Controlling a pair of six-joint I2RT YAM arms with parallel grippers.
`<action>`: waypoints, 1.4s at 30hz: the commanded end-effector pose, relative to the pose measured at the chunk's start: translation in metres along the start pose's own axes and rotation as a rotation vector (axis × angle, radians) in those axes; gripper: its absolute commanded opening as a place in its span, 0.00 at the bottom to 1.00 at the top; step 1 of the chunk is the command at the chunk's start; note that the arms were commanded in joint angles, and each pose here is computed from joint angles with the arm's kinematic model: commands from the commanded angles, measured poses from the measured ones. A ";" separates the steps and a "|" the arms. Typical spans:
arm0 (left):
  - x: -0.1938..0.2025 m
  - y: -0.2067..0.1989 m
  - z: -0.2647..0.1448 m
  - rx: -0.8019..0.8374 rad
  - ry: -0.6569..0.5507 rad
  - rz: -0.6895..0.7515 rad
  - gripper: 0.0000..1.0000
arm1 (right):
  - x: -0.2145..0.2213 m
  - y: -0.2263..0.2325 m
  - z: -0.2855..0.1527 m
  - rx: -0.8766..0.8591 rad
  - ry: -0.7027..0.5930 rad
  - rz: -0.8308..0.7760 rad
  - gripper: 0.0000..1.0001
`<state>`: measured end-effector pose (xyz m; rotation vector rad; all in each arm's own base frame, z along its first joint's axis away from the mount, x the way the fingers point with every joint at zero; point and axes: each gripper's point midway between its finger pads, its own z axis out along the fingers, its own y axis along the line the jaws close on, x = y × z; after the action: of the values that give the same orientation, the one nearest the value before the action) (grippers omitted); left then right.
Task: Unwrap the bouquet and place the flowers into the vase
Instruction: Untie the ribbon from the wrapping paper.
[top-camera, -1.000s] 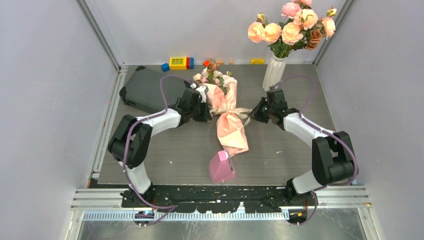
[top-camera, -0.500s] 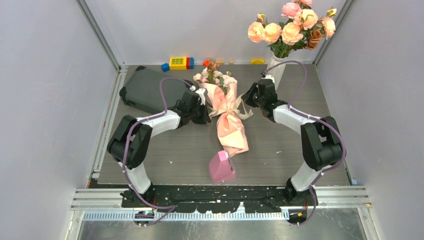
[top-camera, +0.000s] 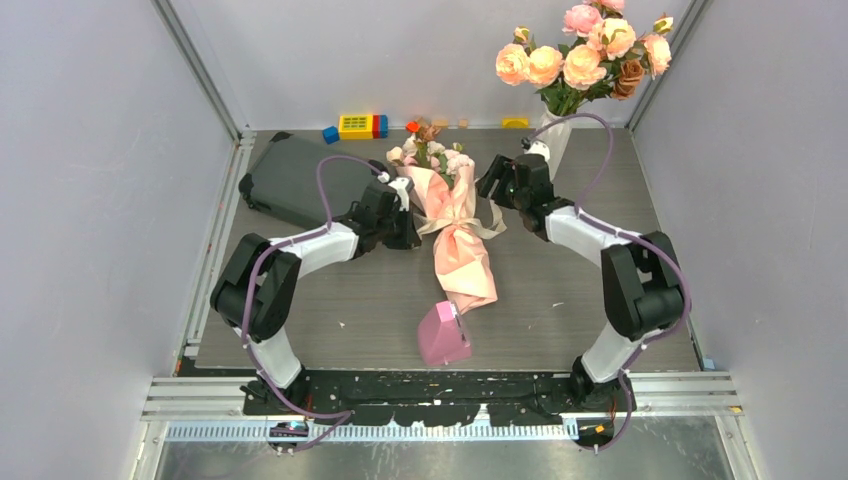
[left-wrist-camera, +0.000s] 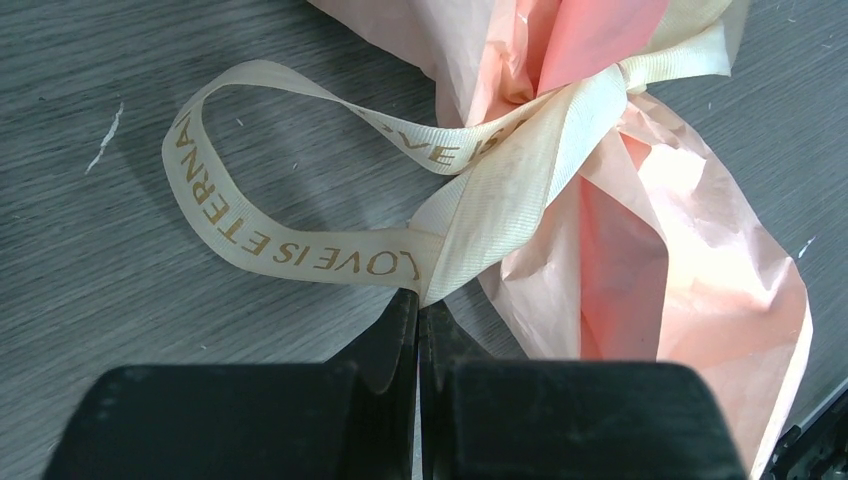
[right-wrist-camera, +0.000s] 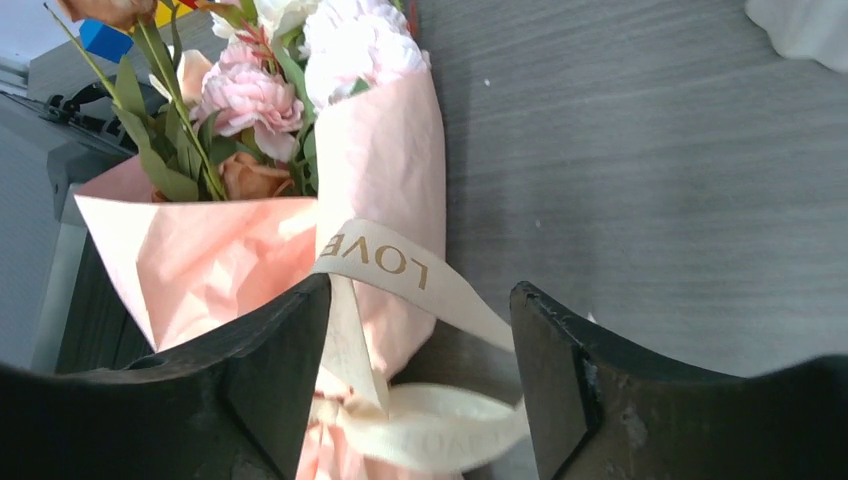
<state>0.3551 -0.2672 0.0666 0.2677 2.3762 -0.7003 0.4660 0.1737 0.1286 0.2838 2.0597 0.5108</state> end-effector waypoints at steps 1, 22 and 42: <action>-0.021 -0.013 -0.010 0.050 -0.068 0.011 0.00 | -0.026 0.004 -0.046 0.021 -0.079 0.043 0.74; -0.016 -0.015 -0.007 0.072 -0.060 0.012 0.00 | 0.061 -0.034 -0.101 0.100 0.163 0.172 0.71; -0.016 -0.014 -0.006 0.069 -0.053 0.015 0.00 | 0.121 -0.052 -0.092 0.184 0.198 0.292 0.58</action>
<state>0.3527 -0.2725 0.0688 0.2881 2.3630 -0.7440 0.2977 0.1524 0.0450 0.6600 2.3834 0.5465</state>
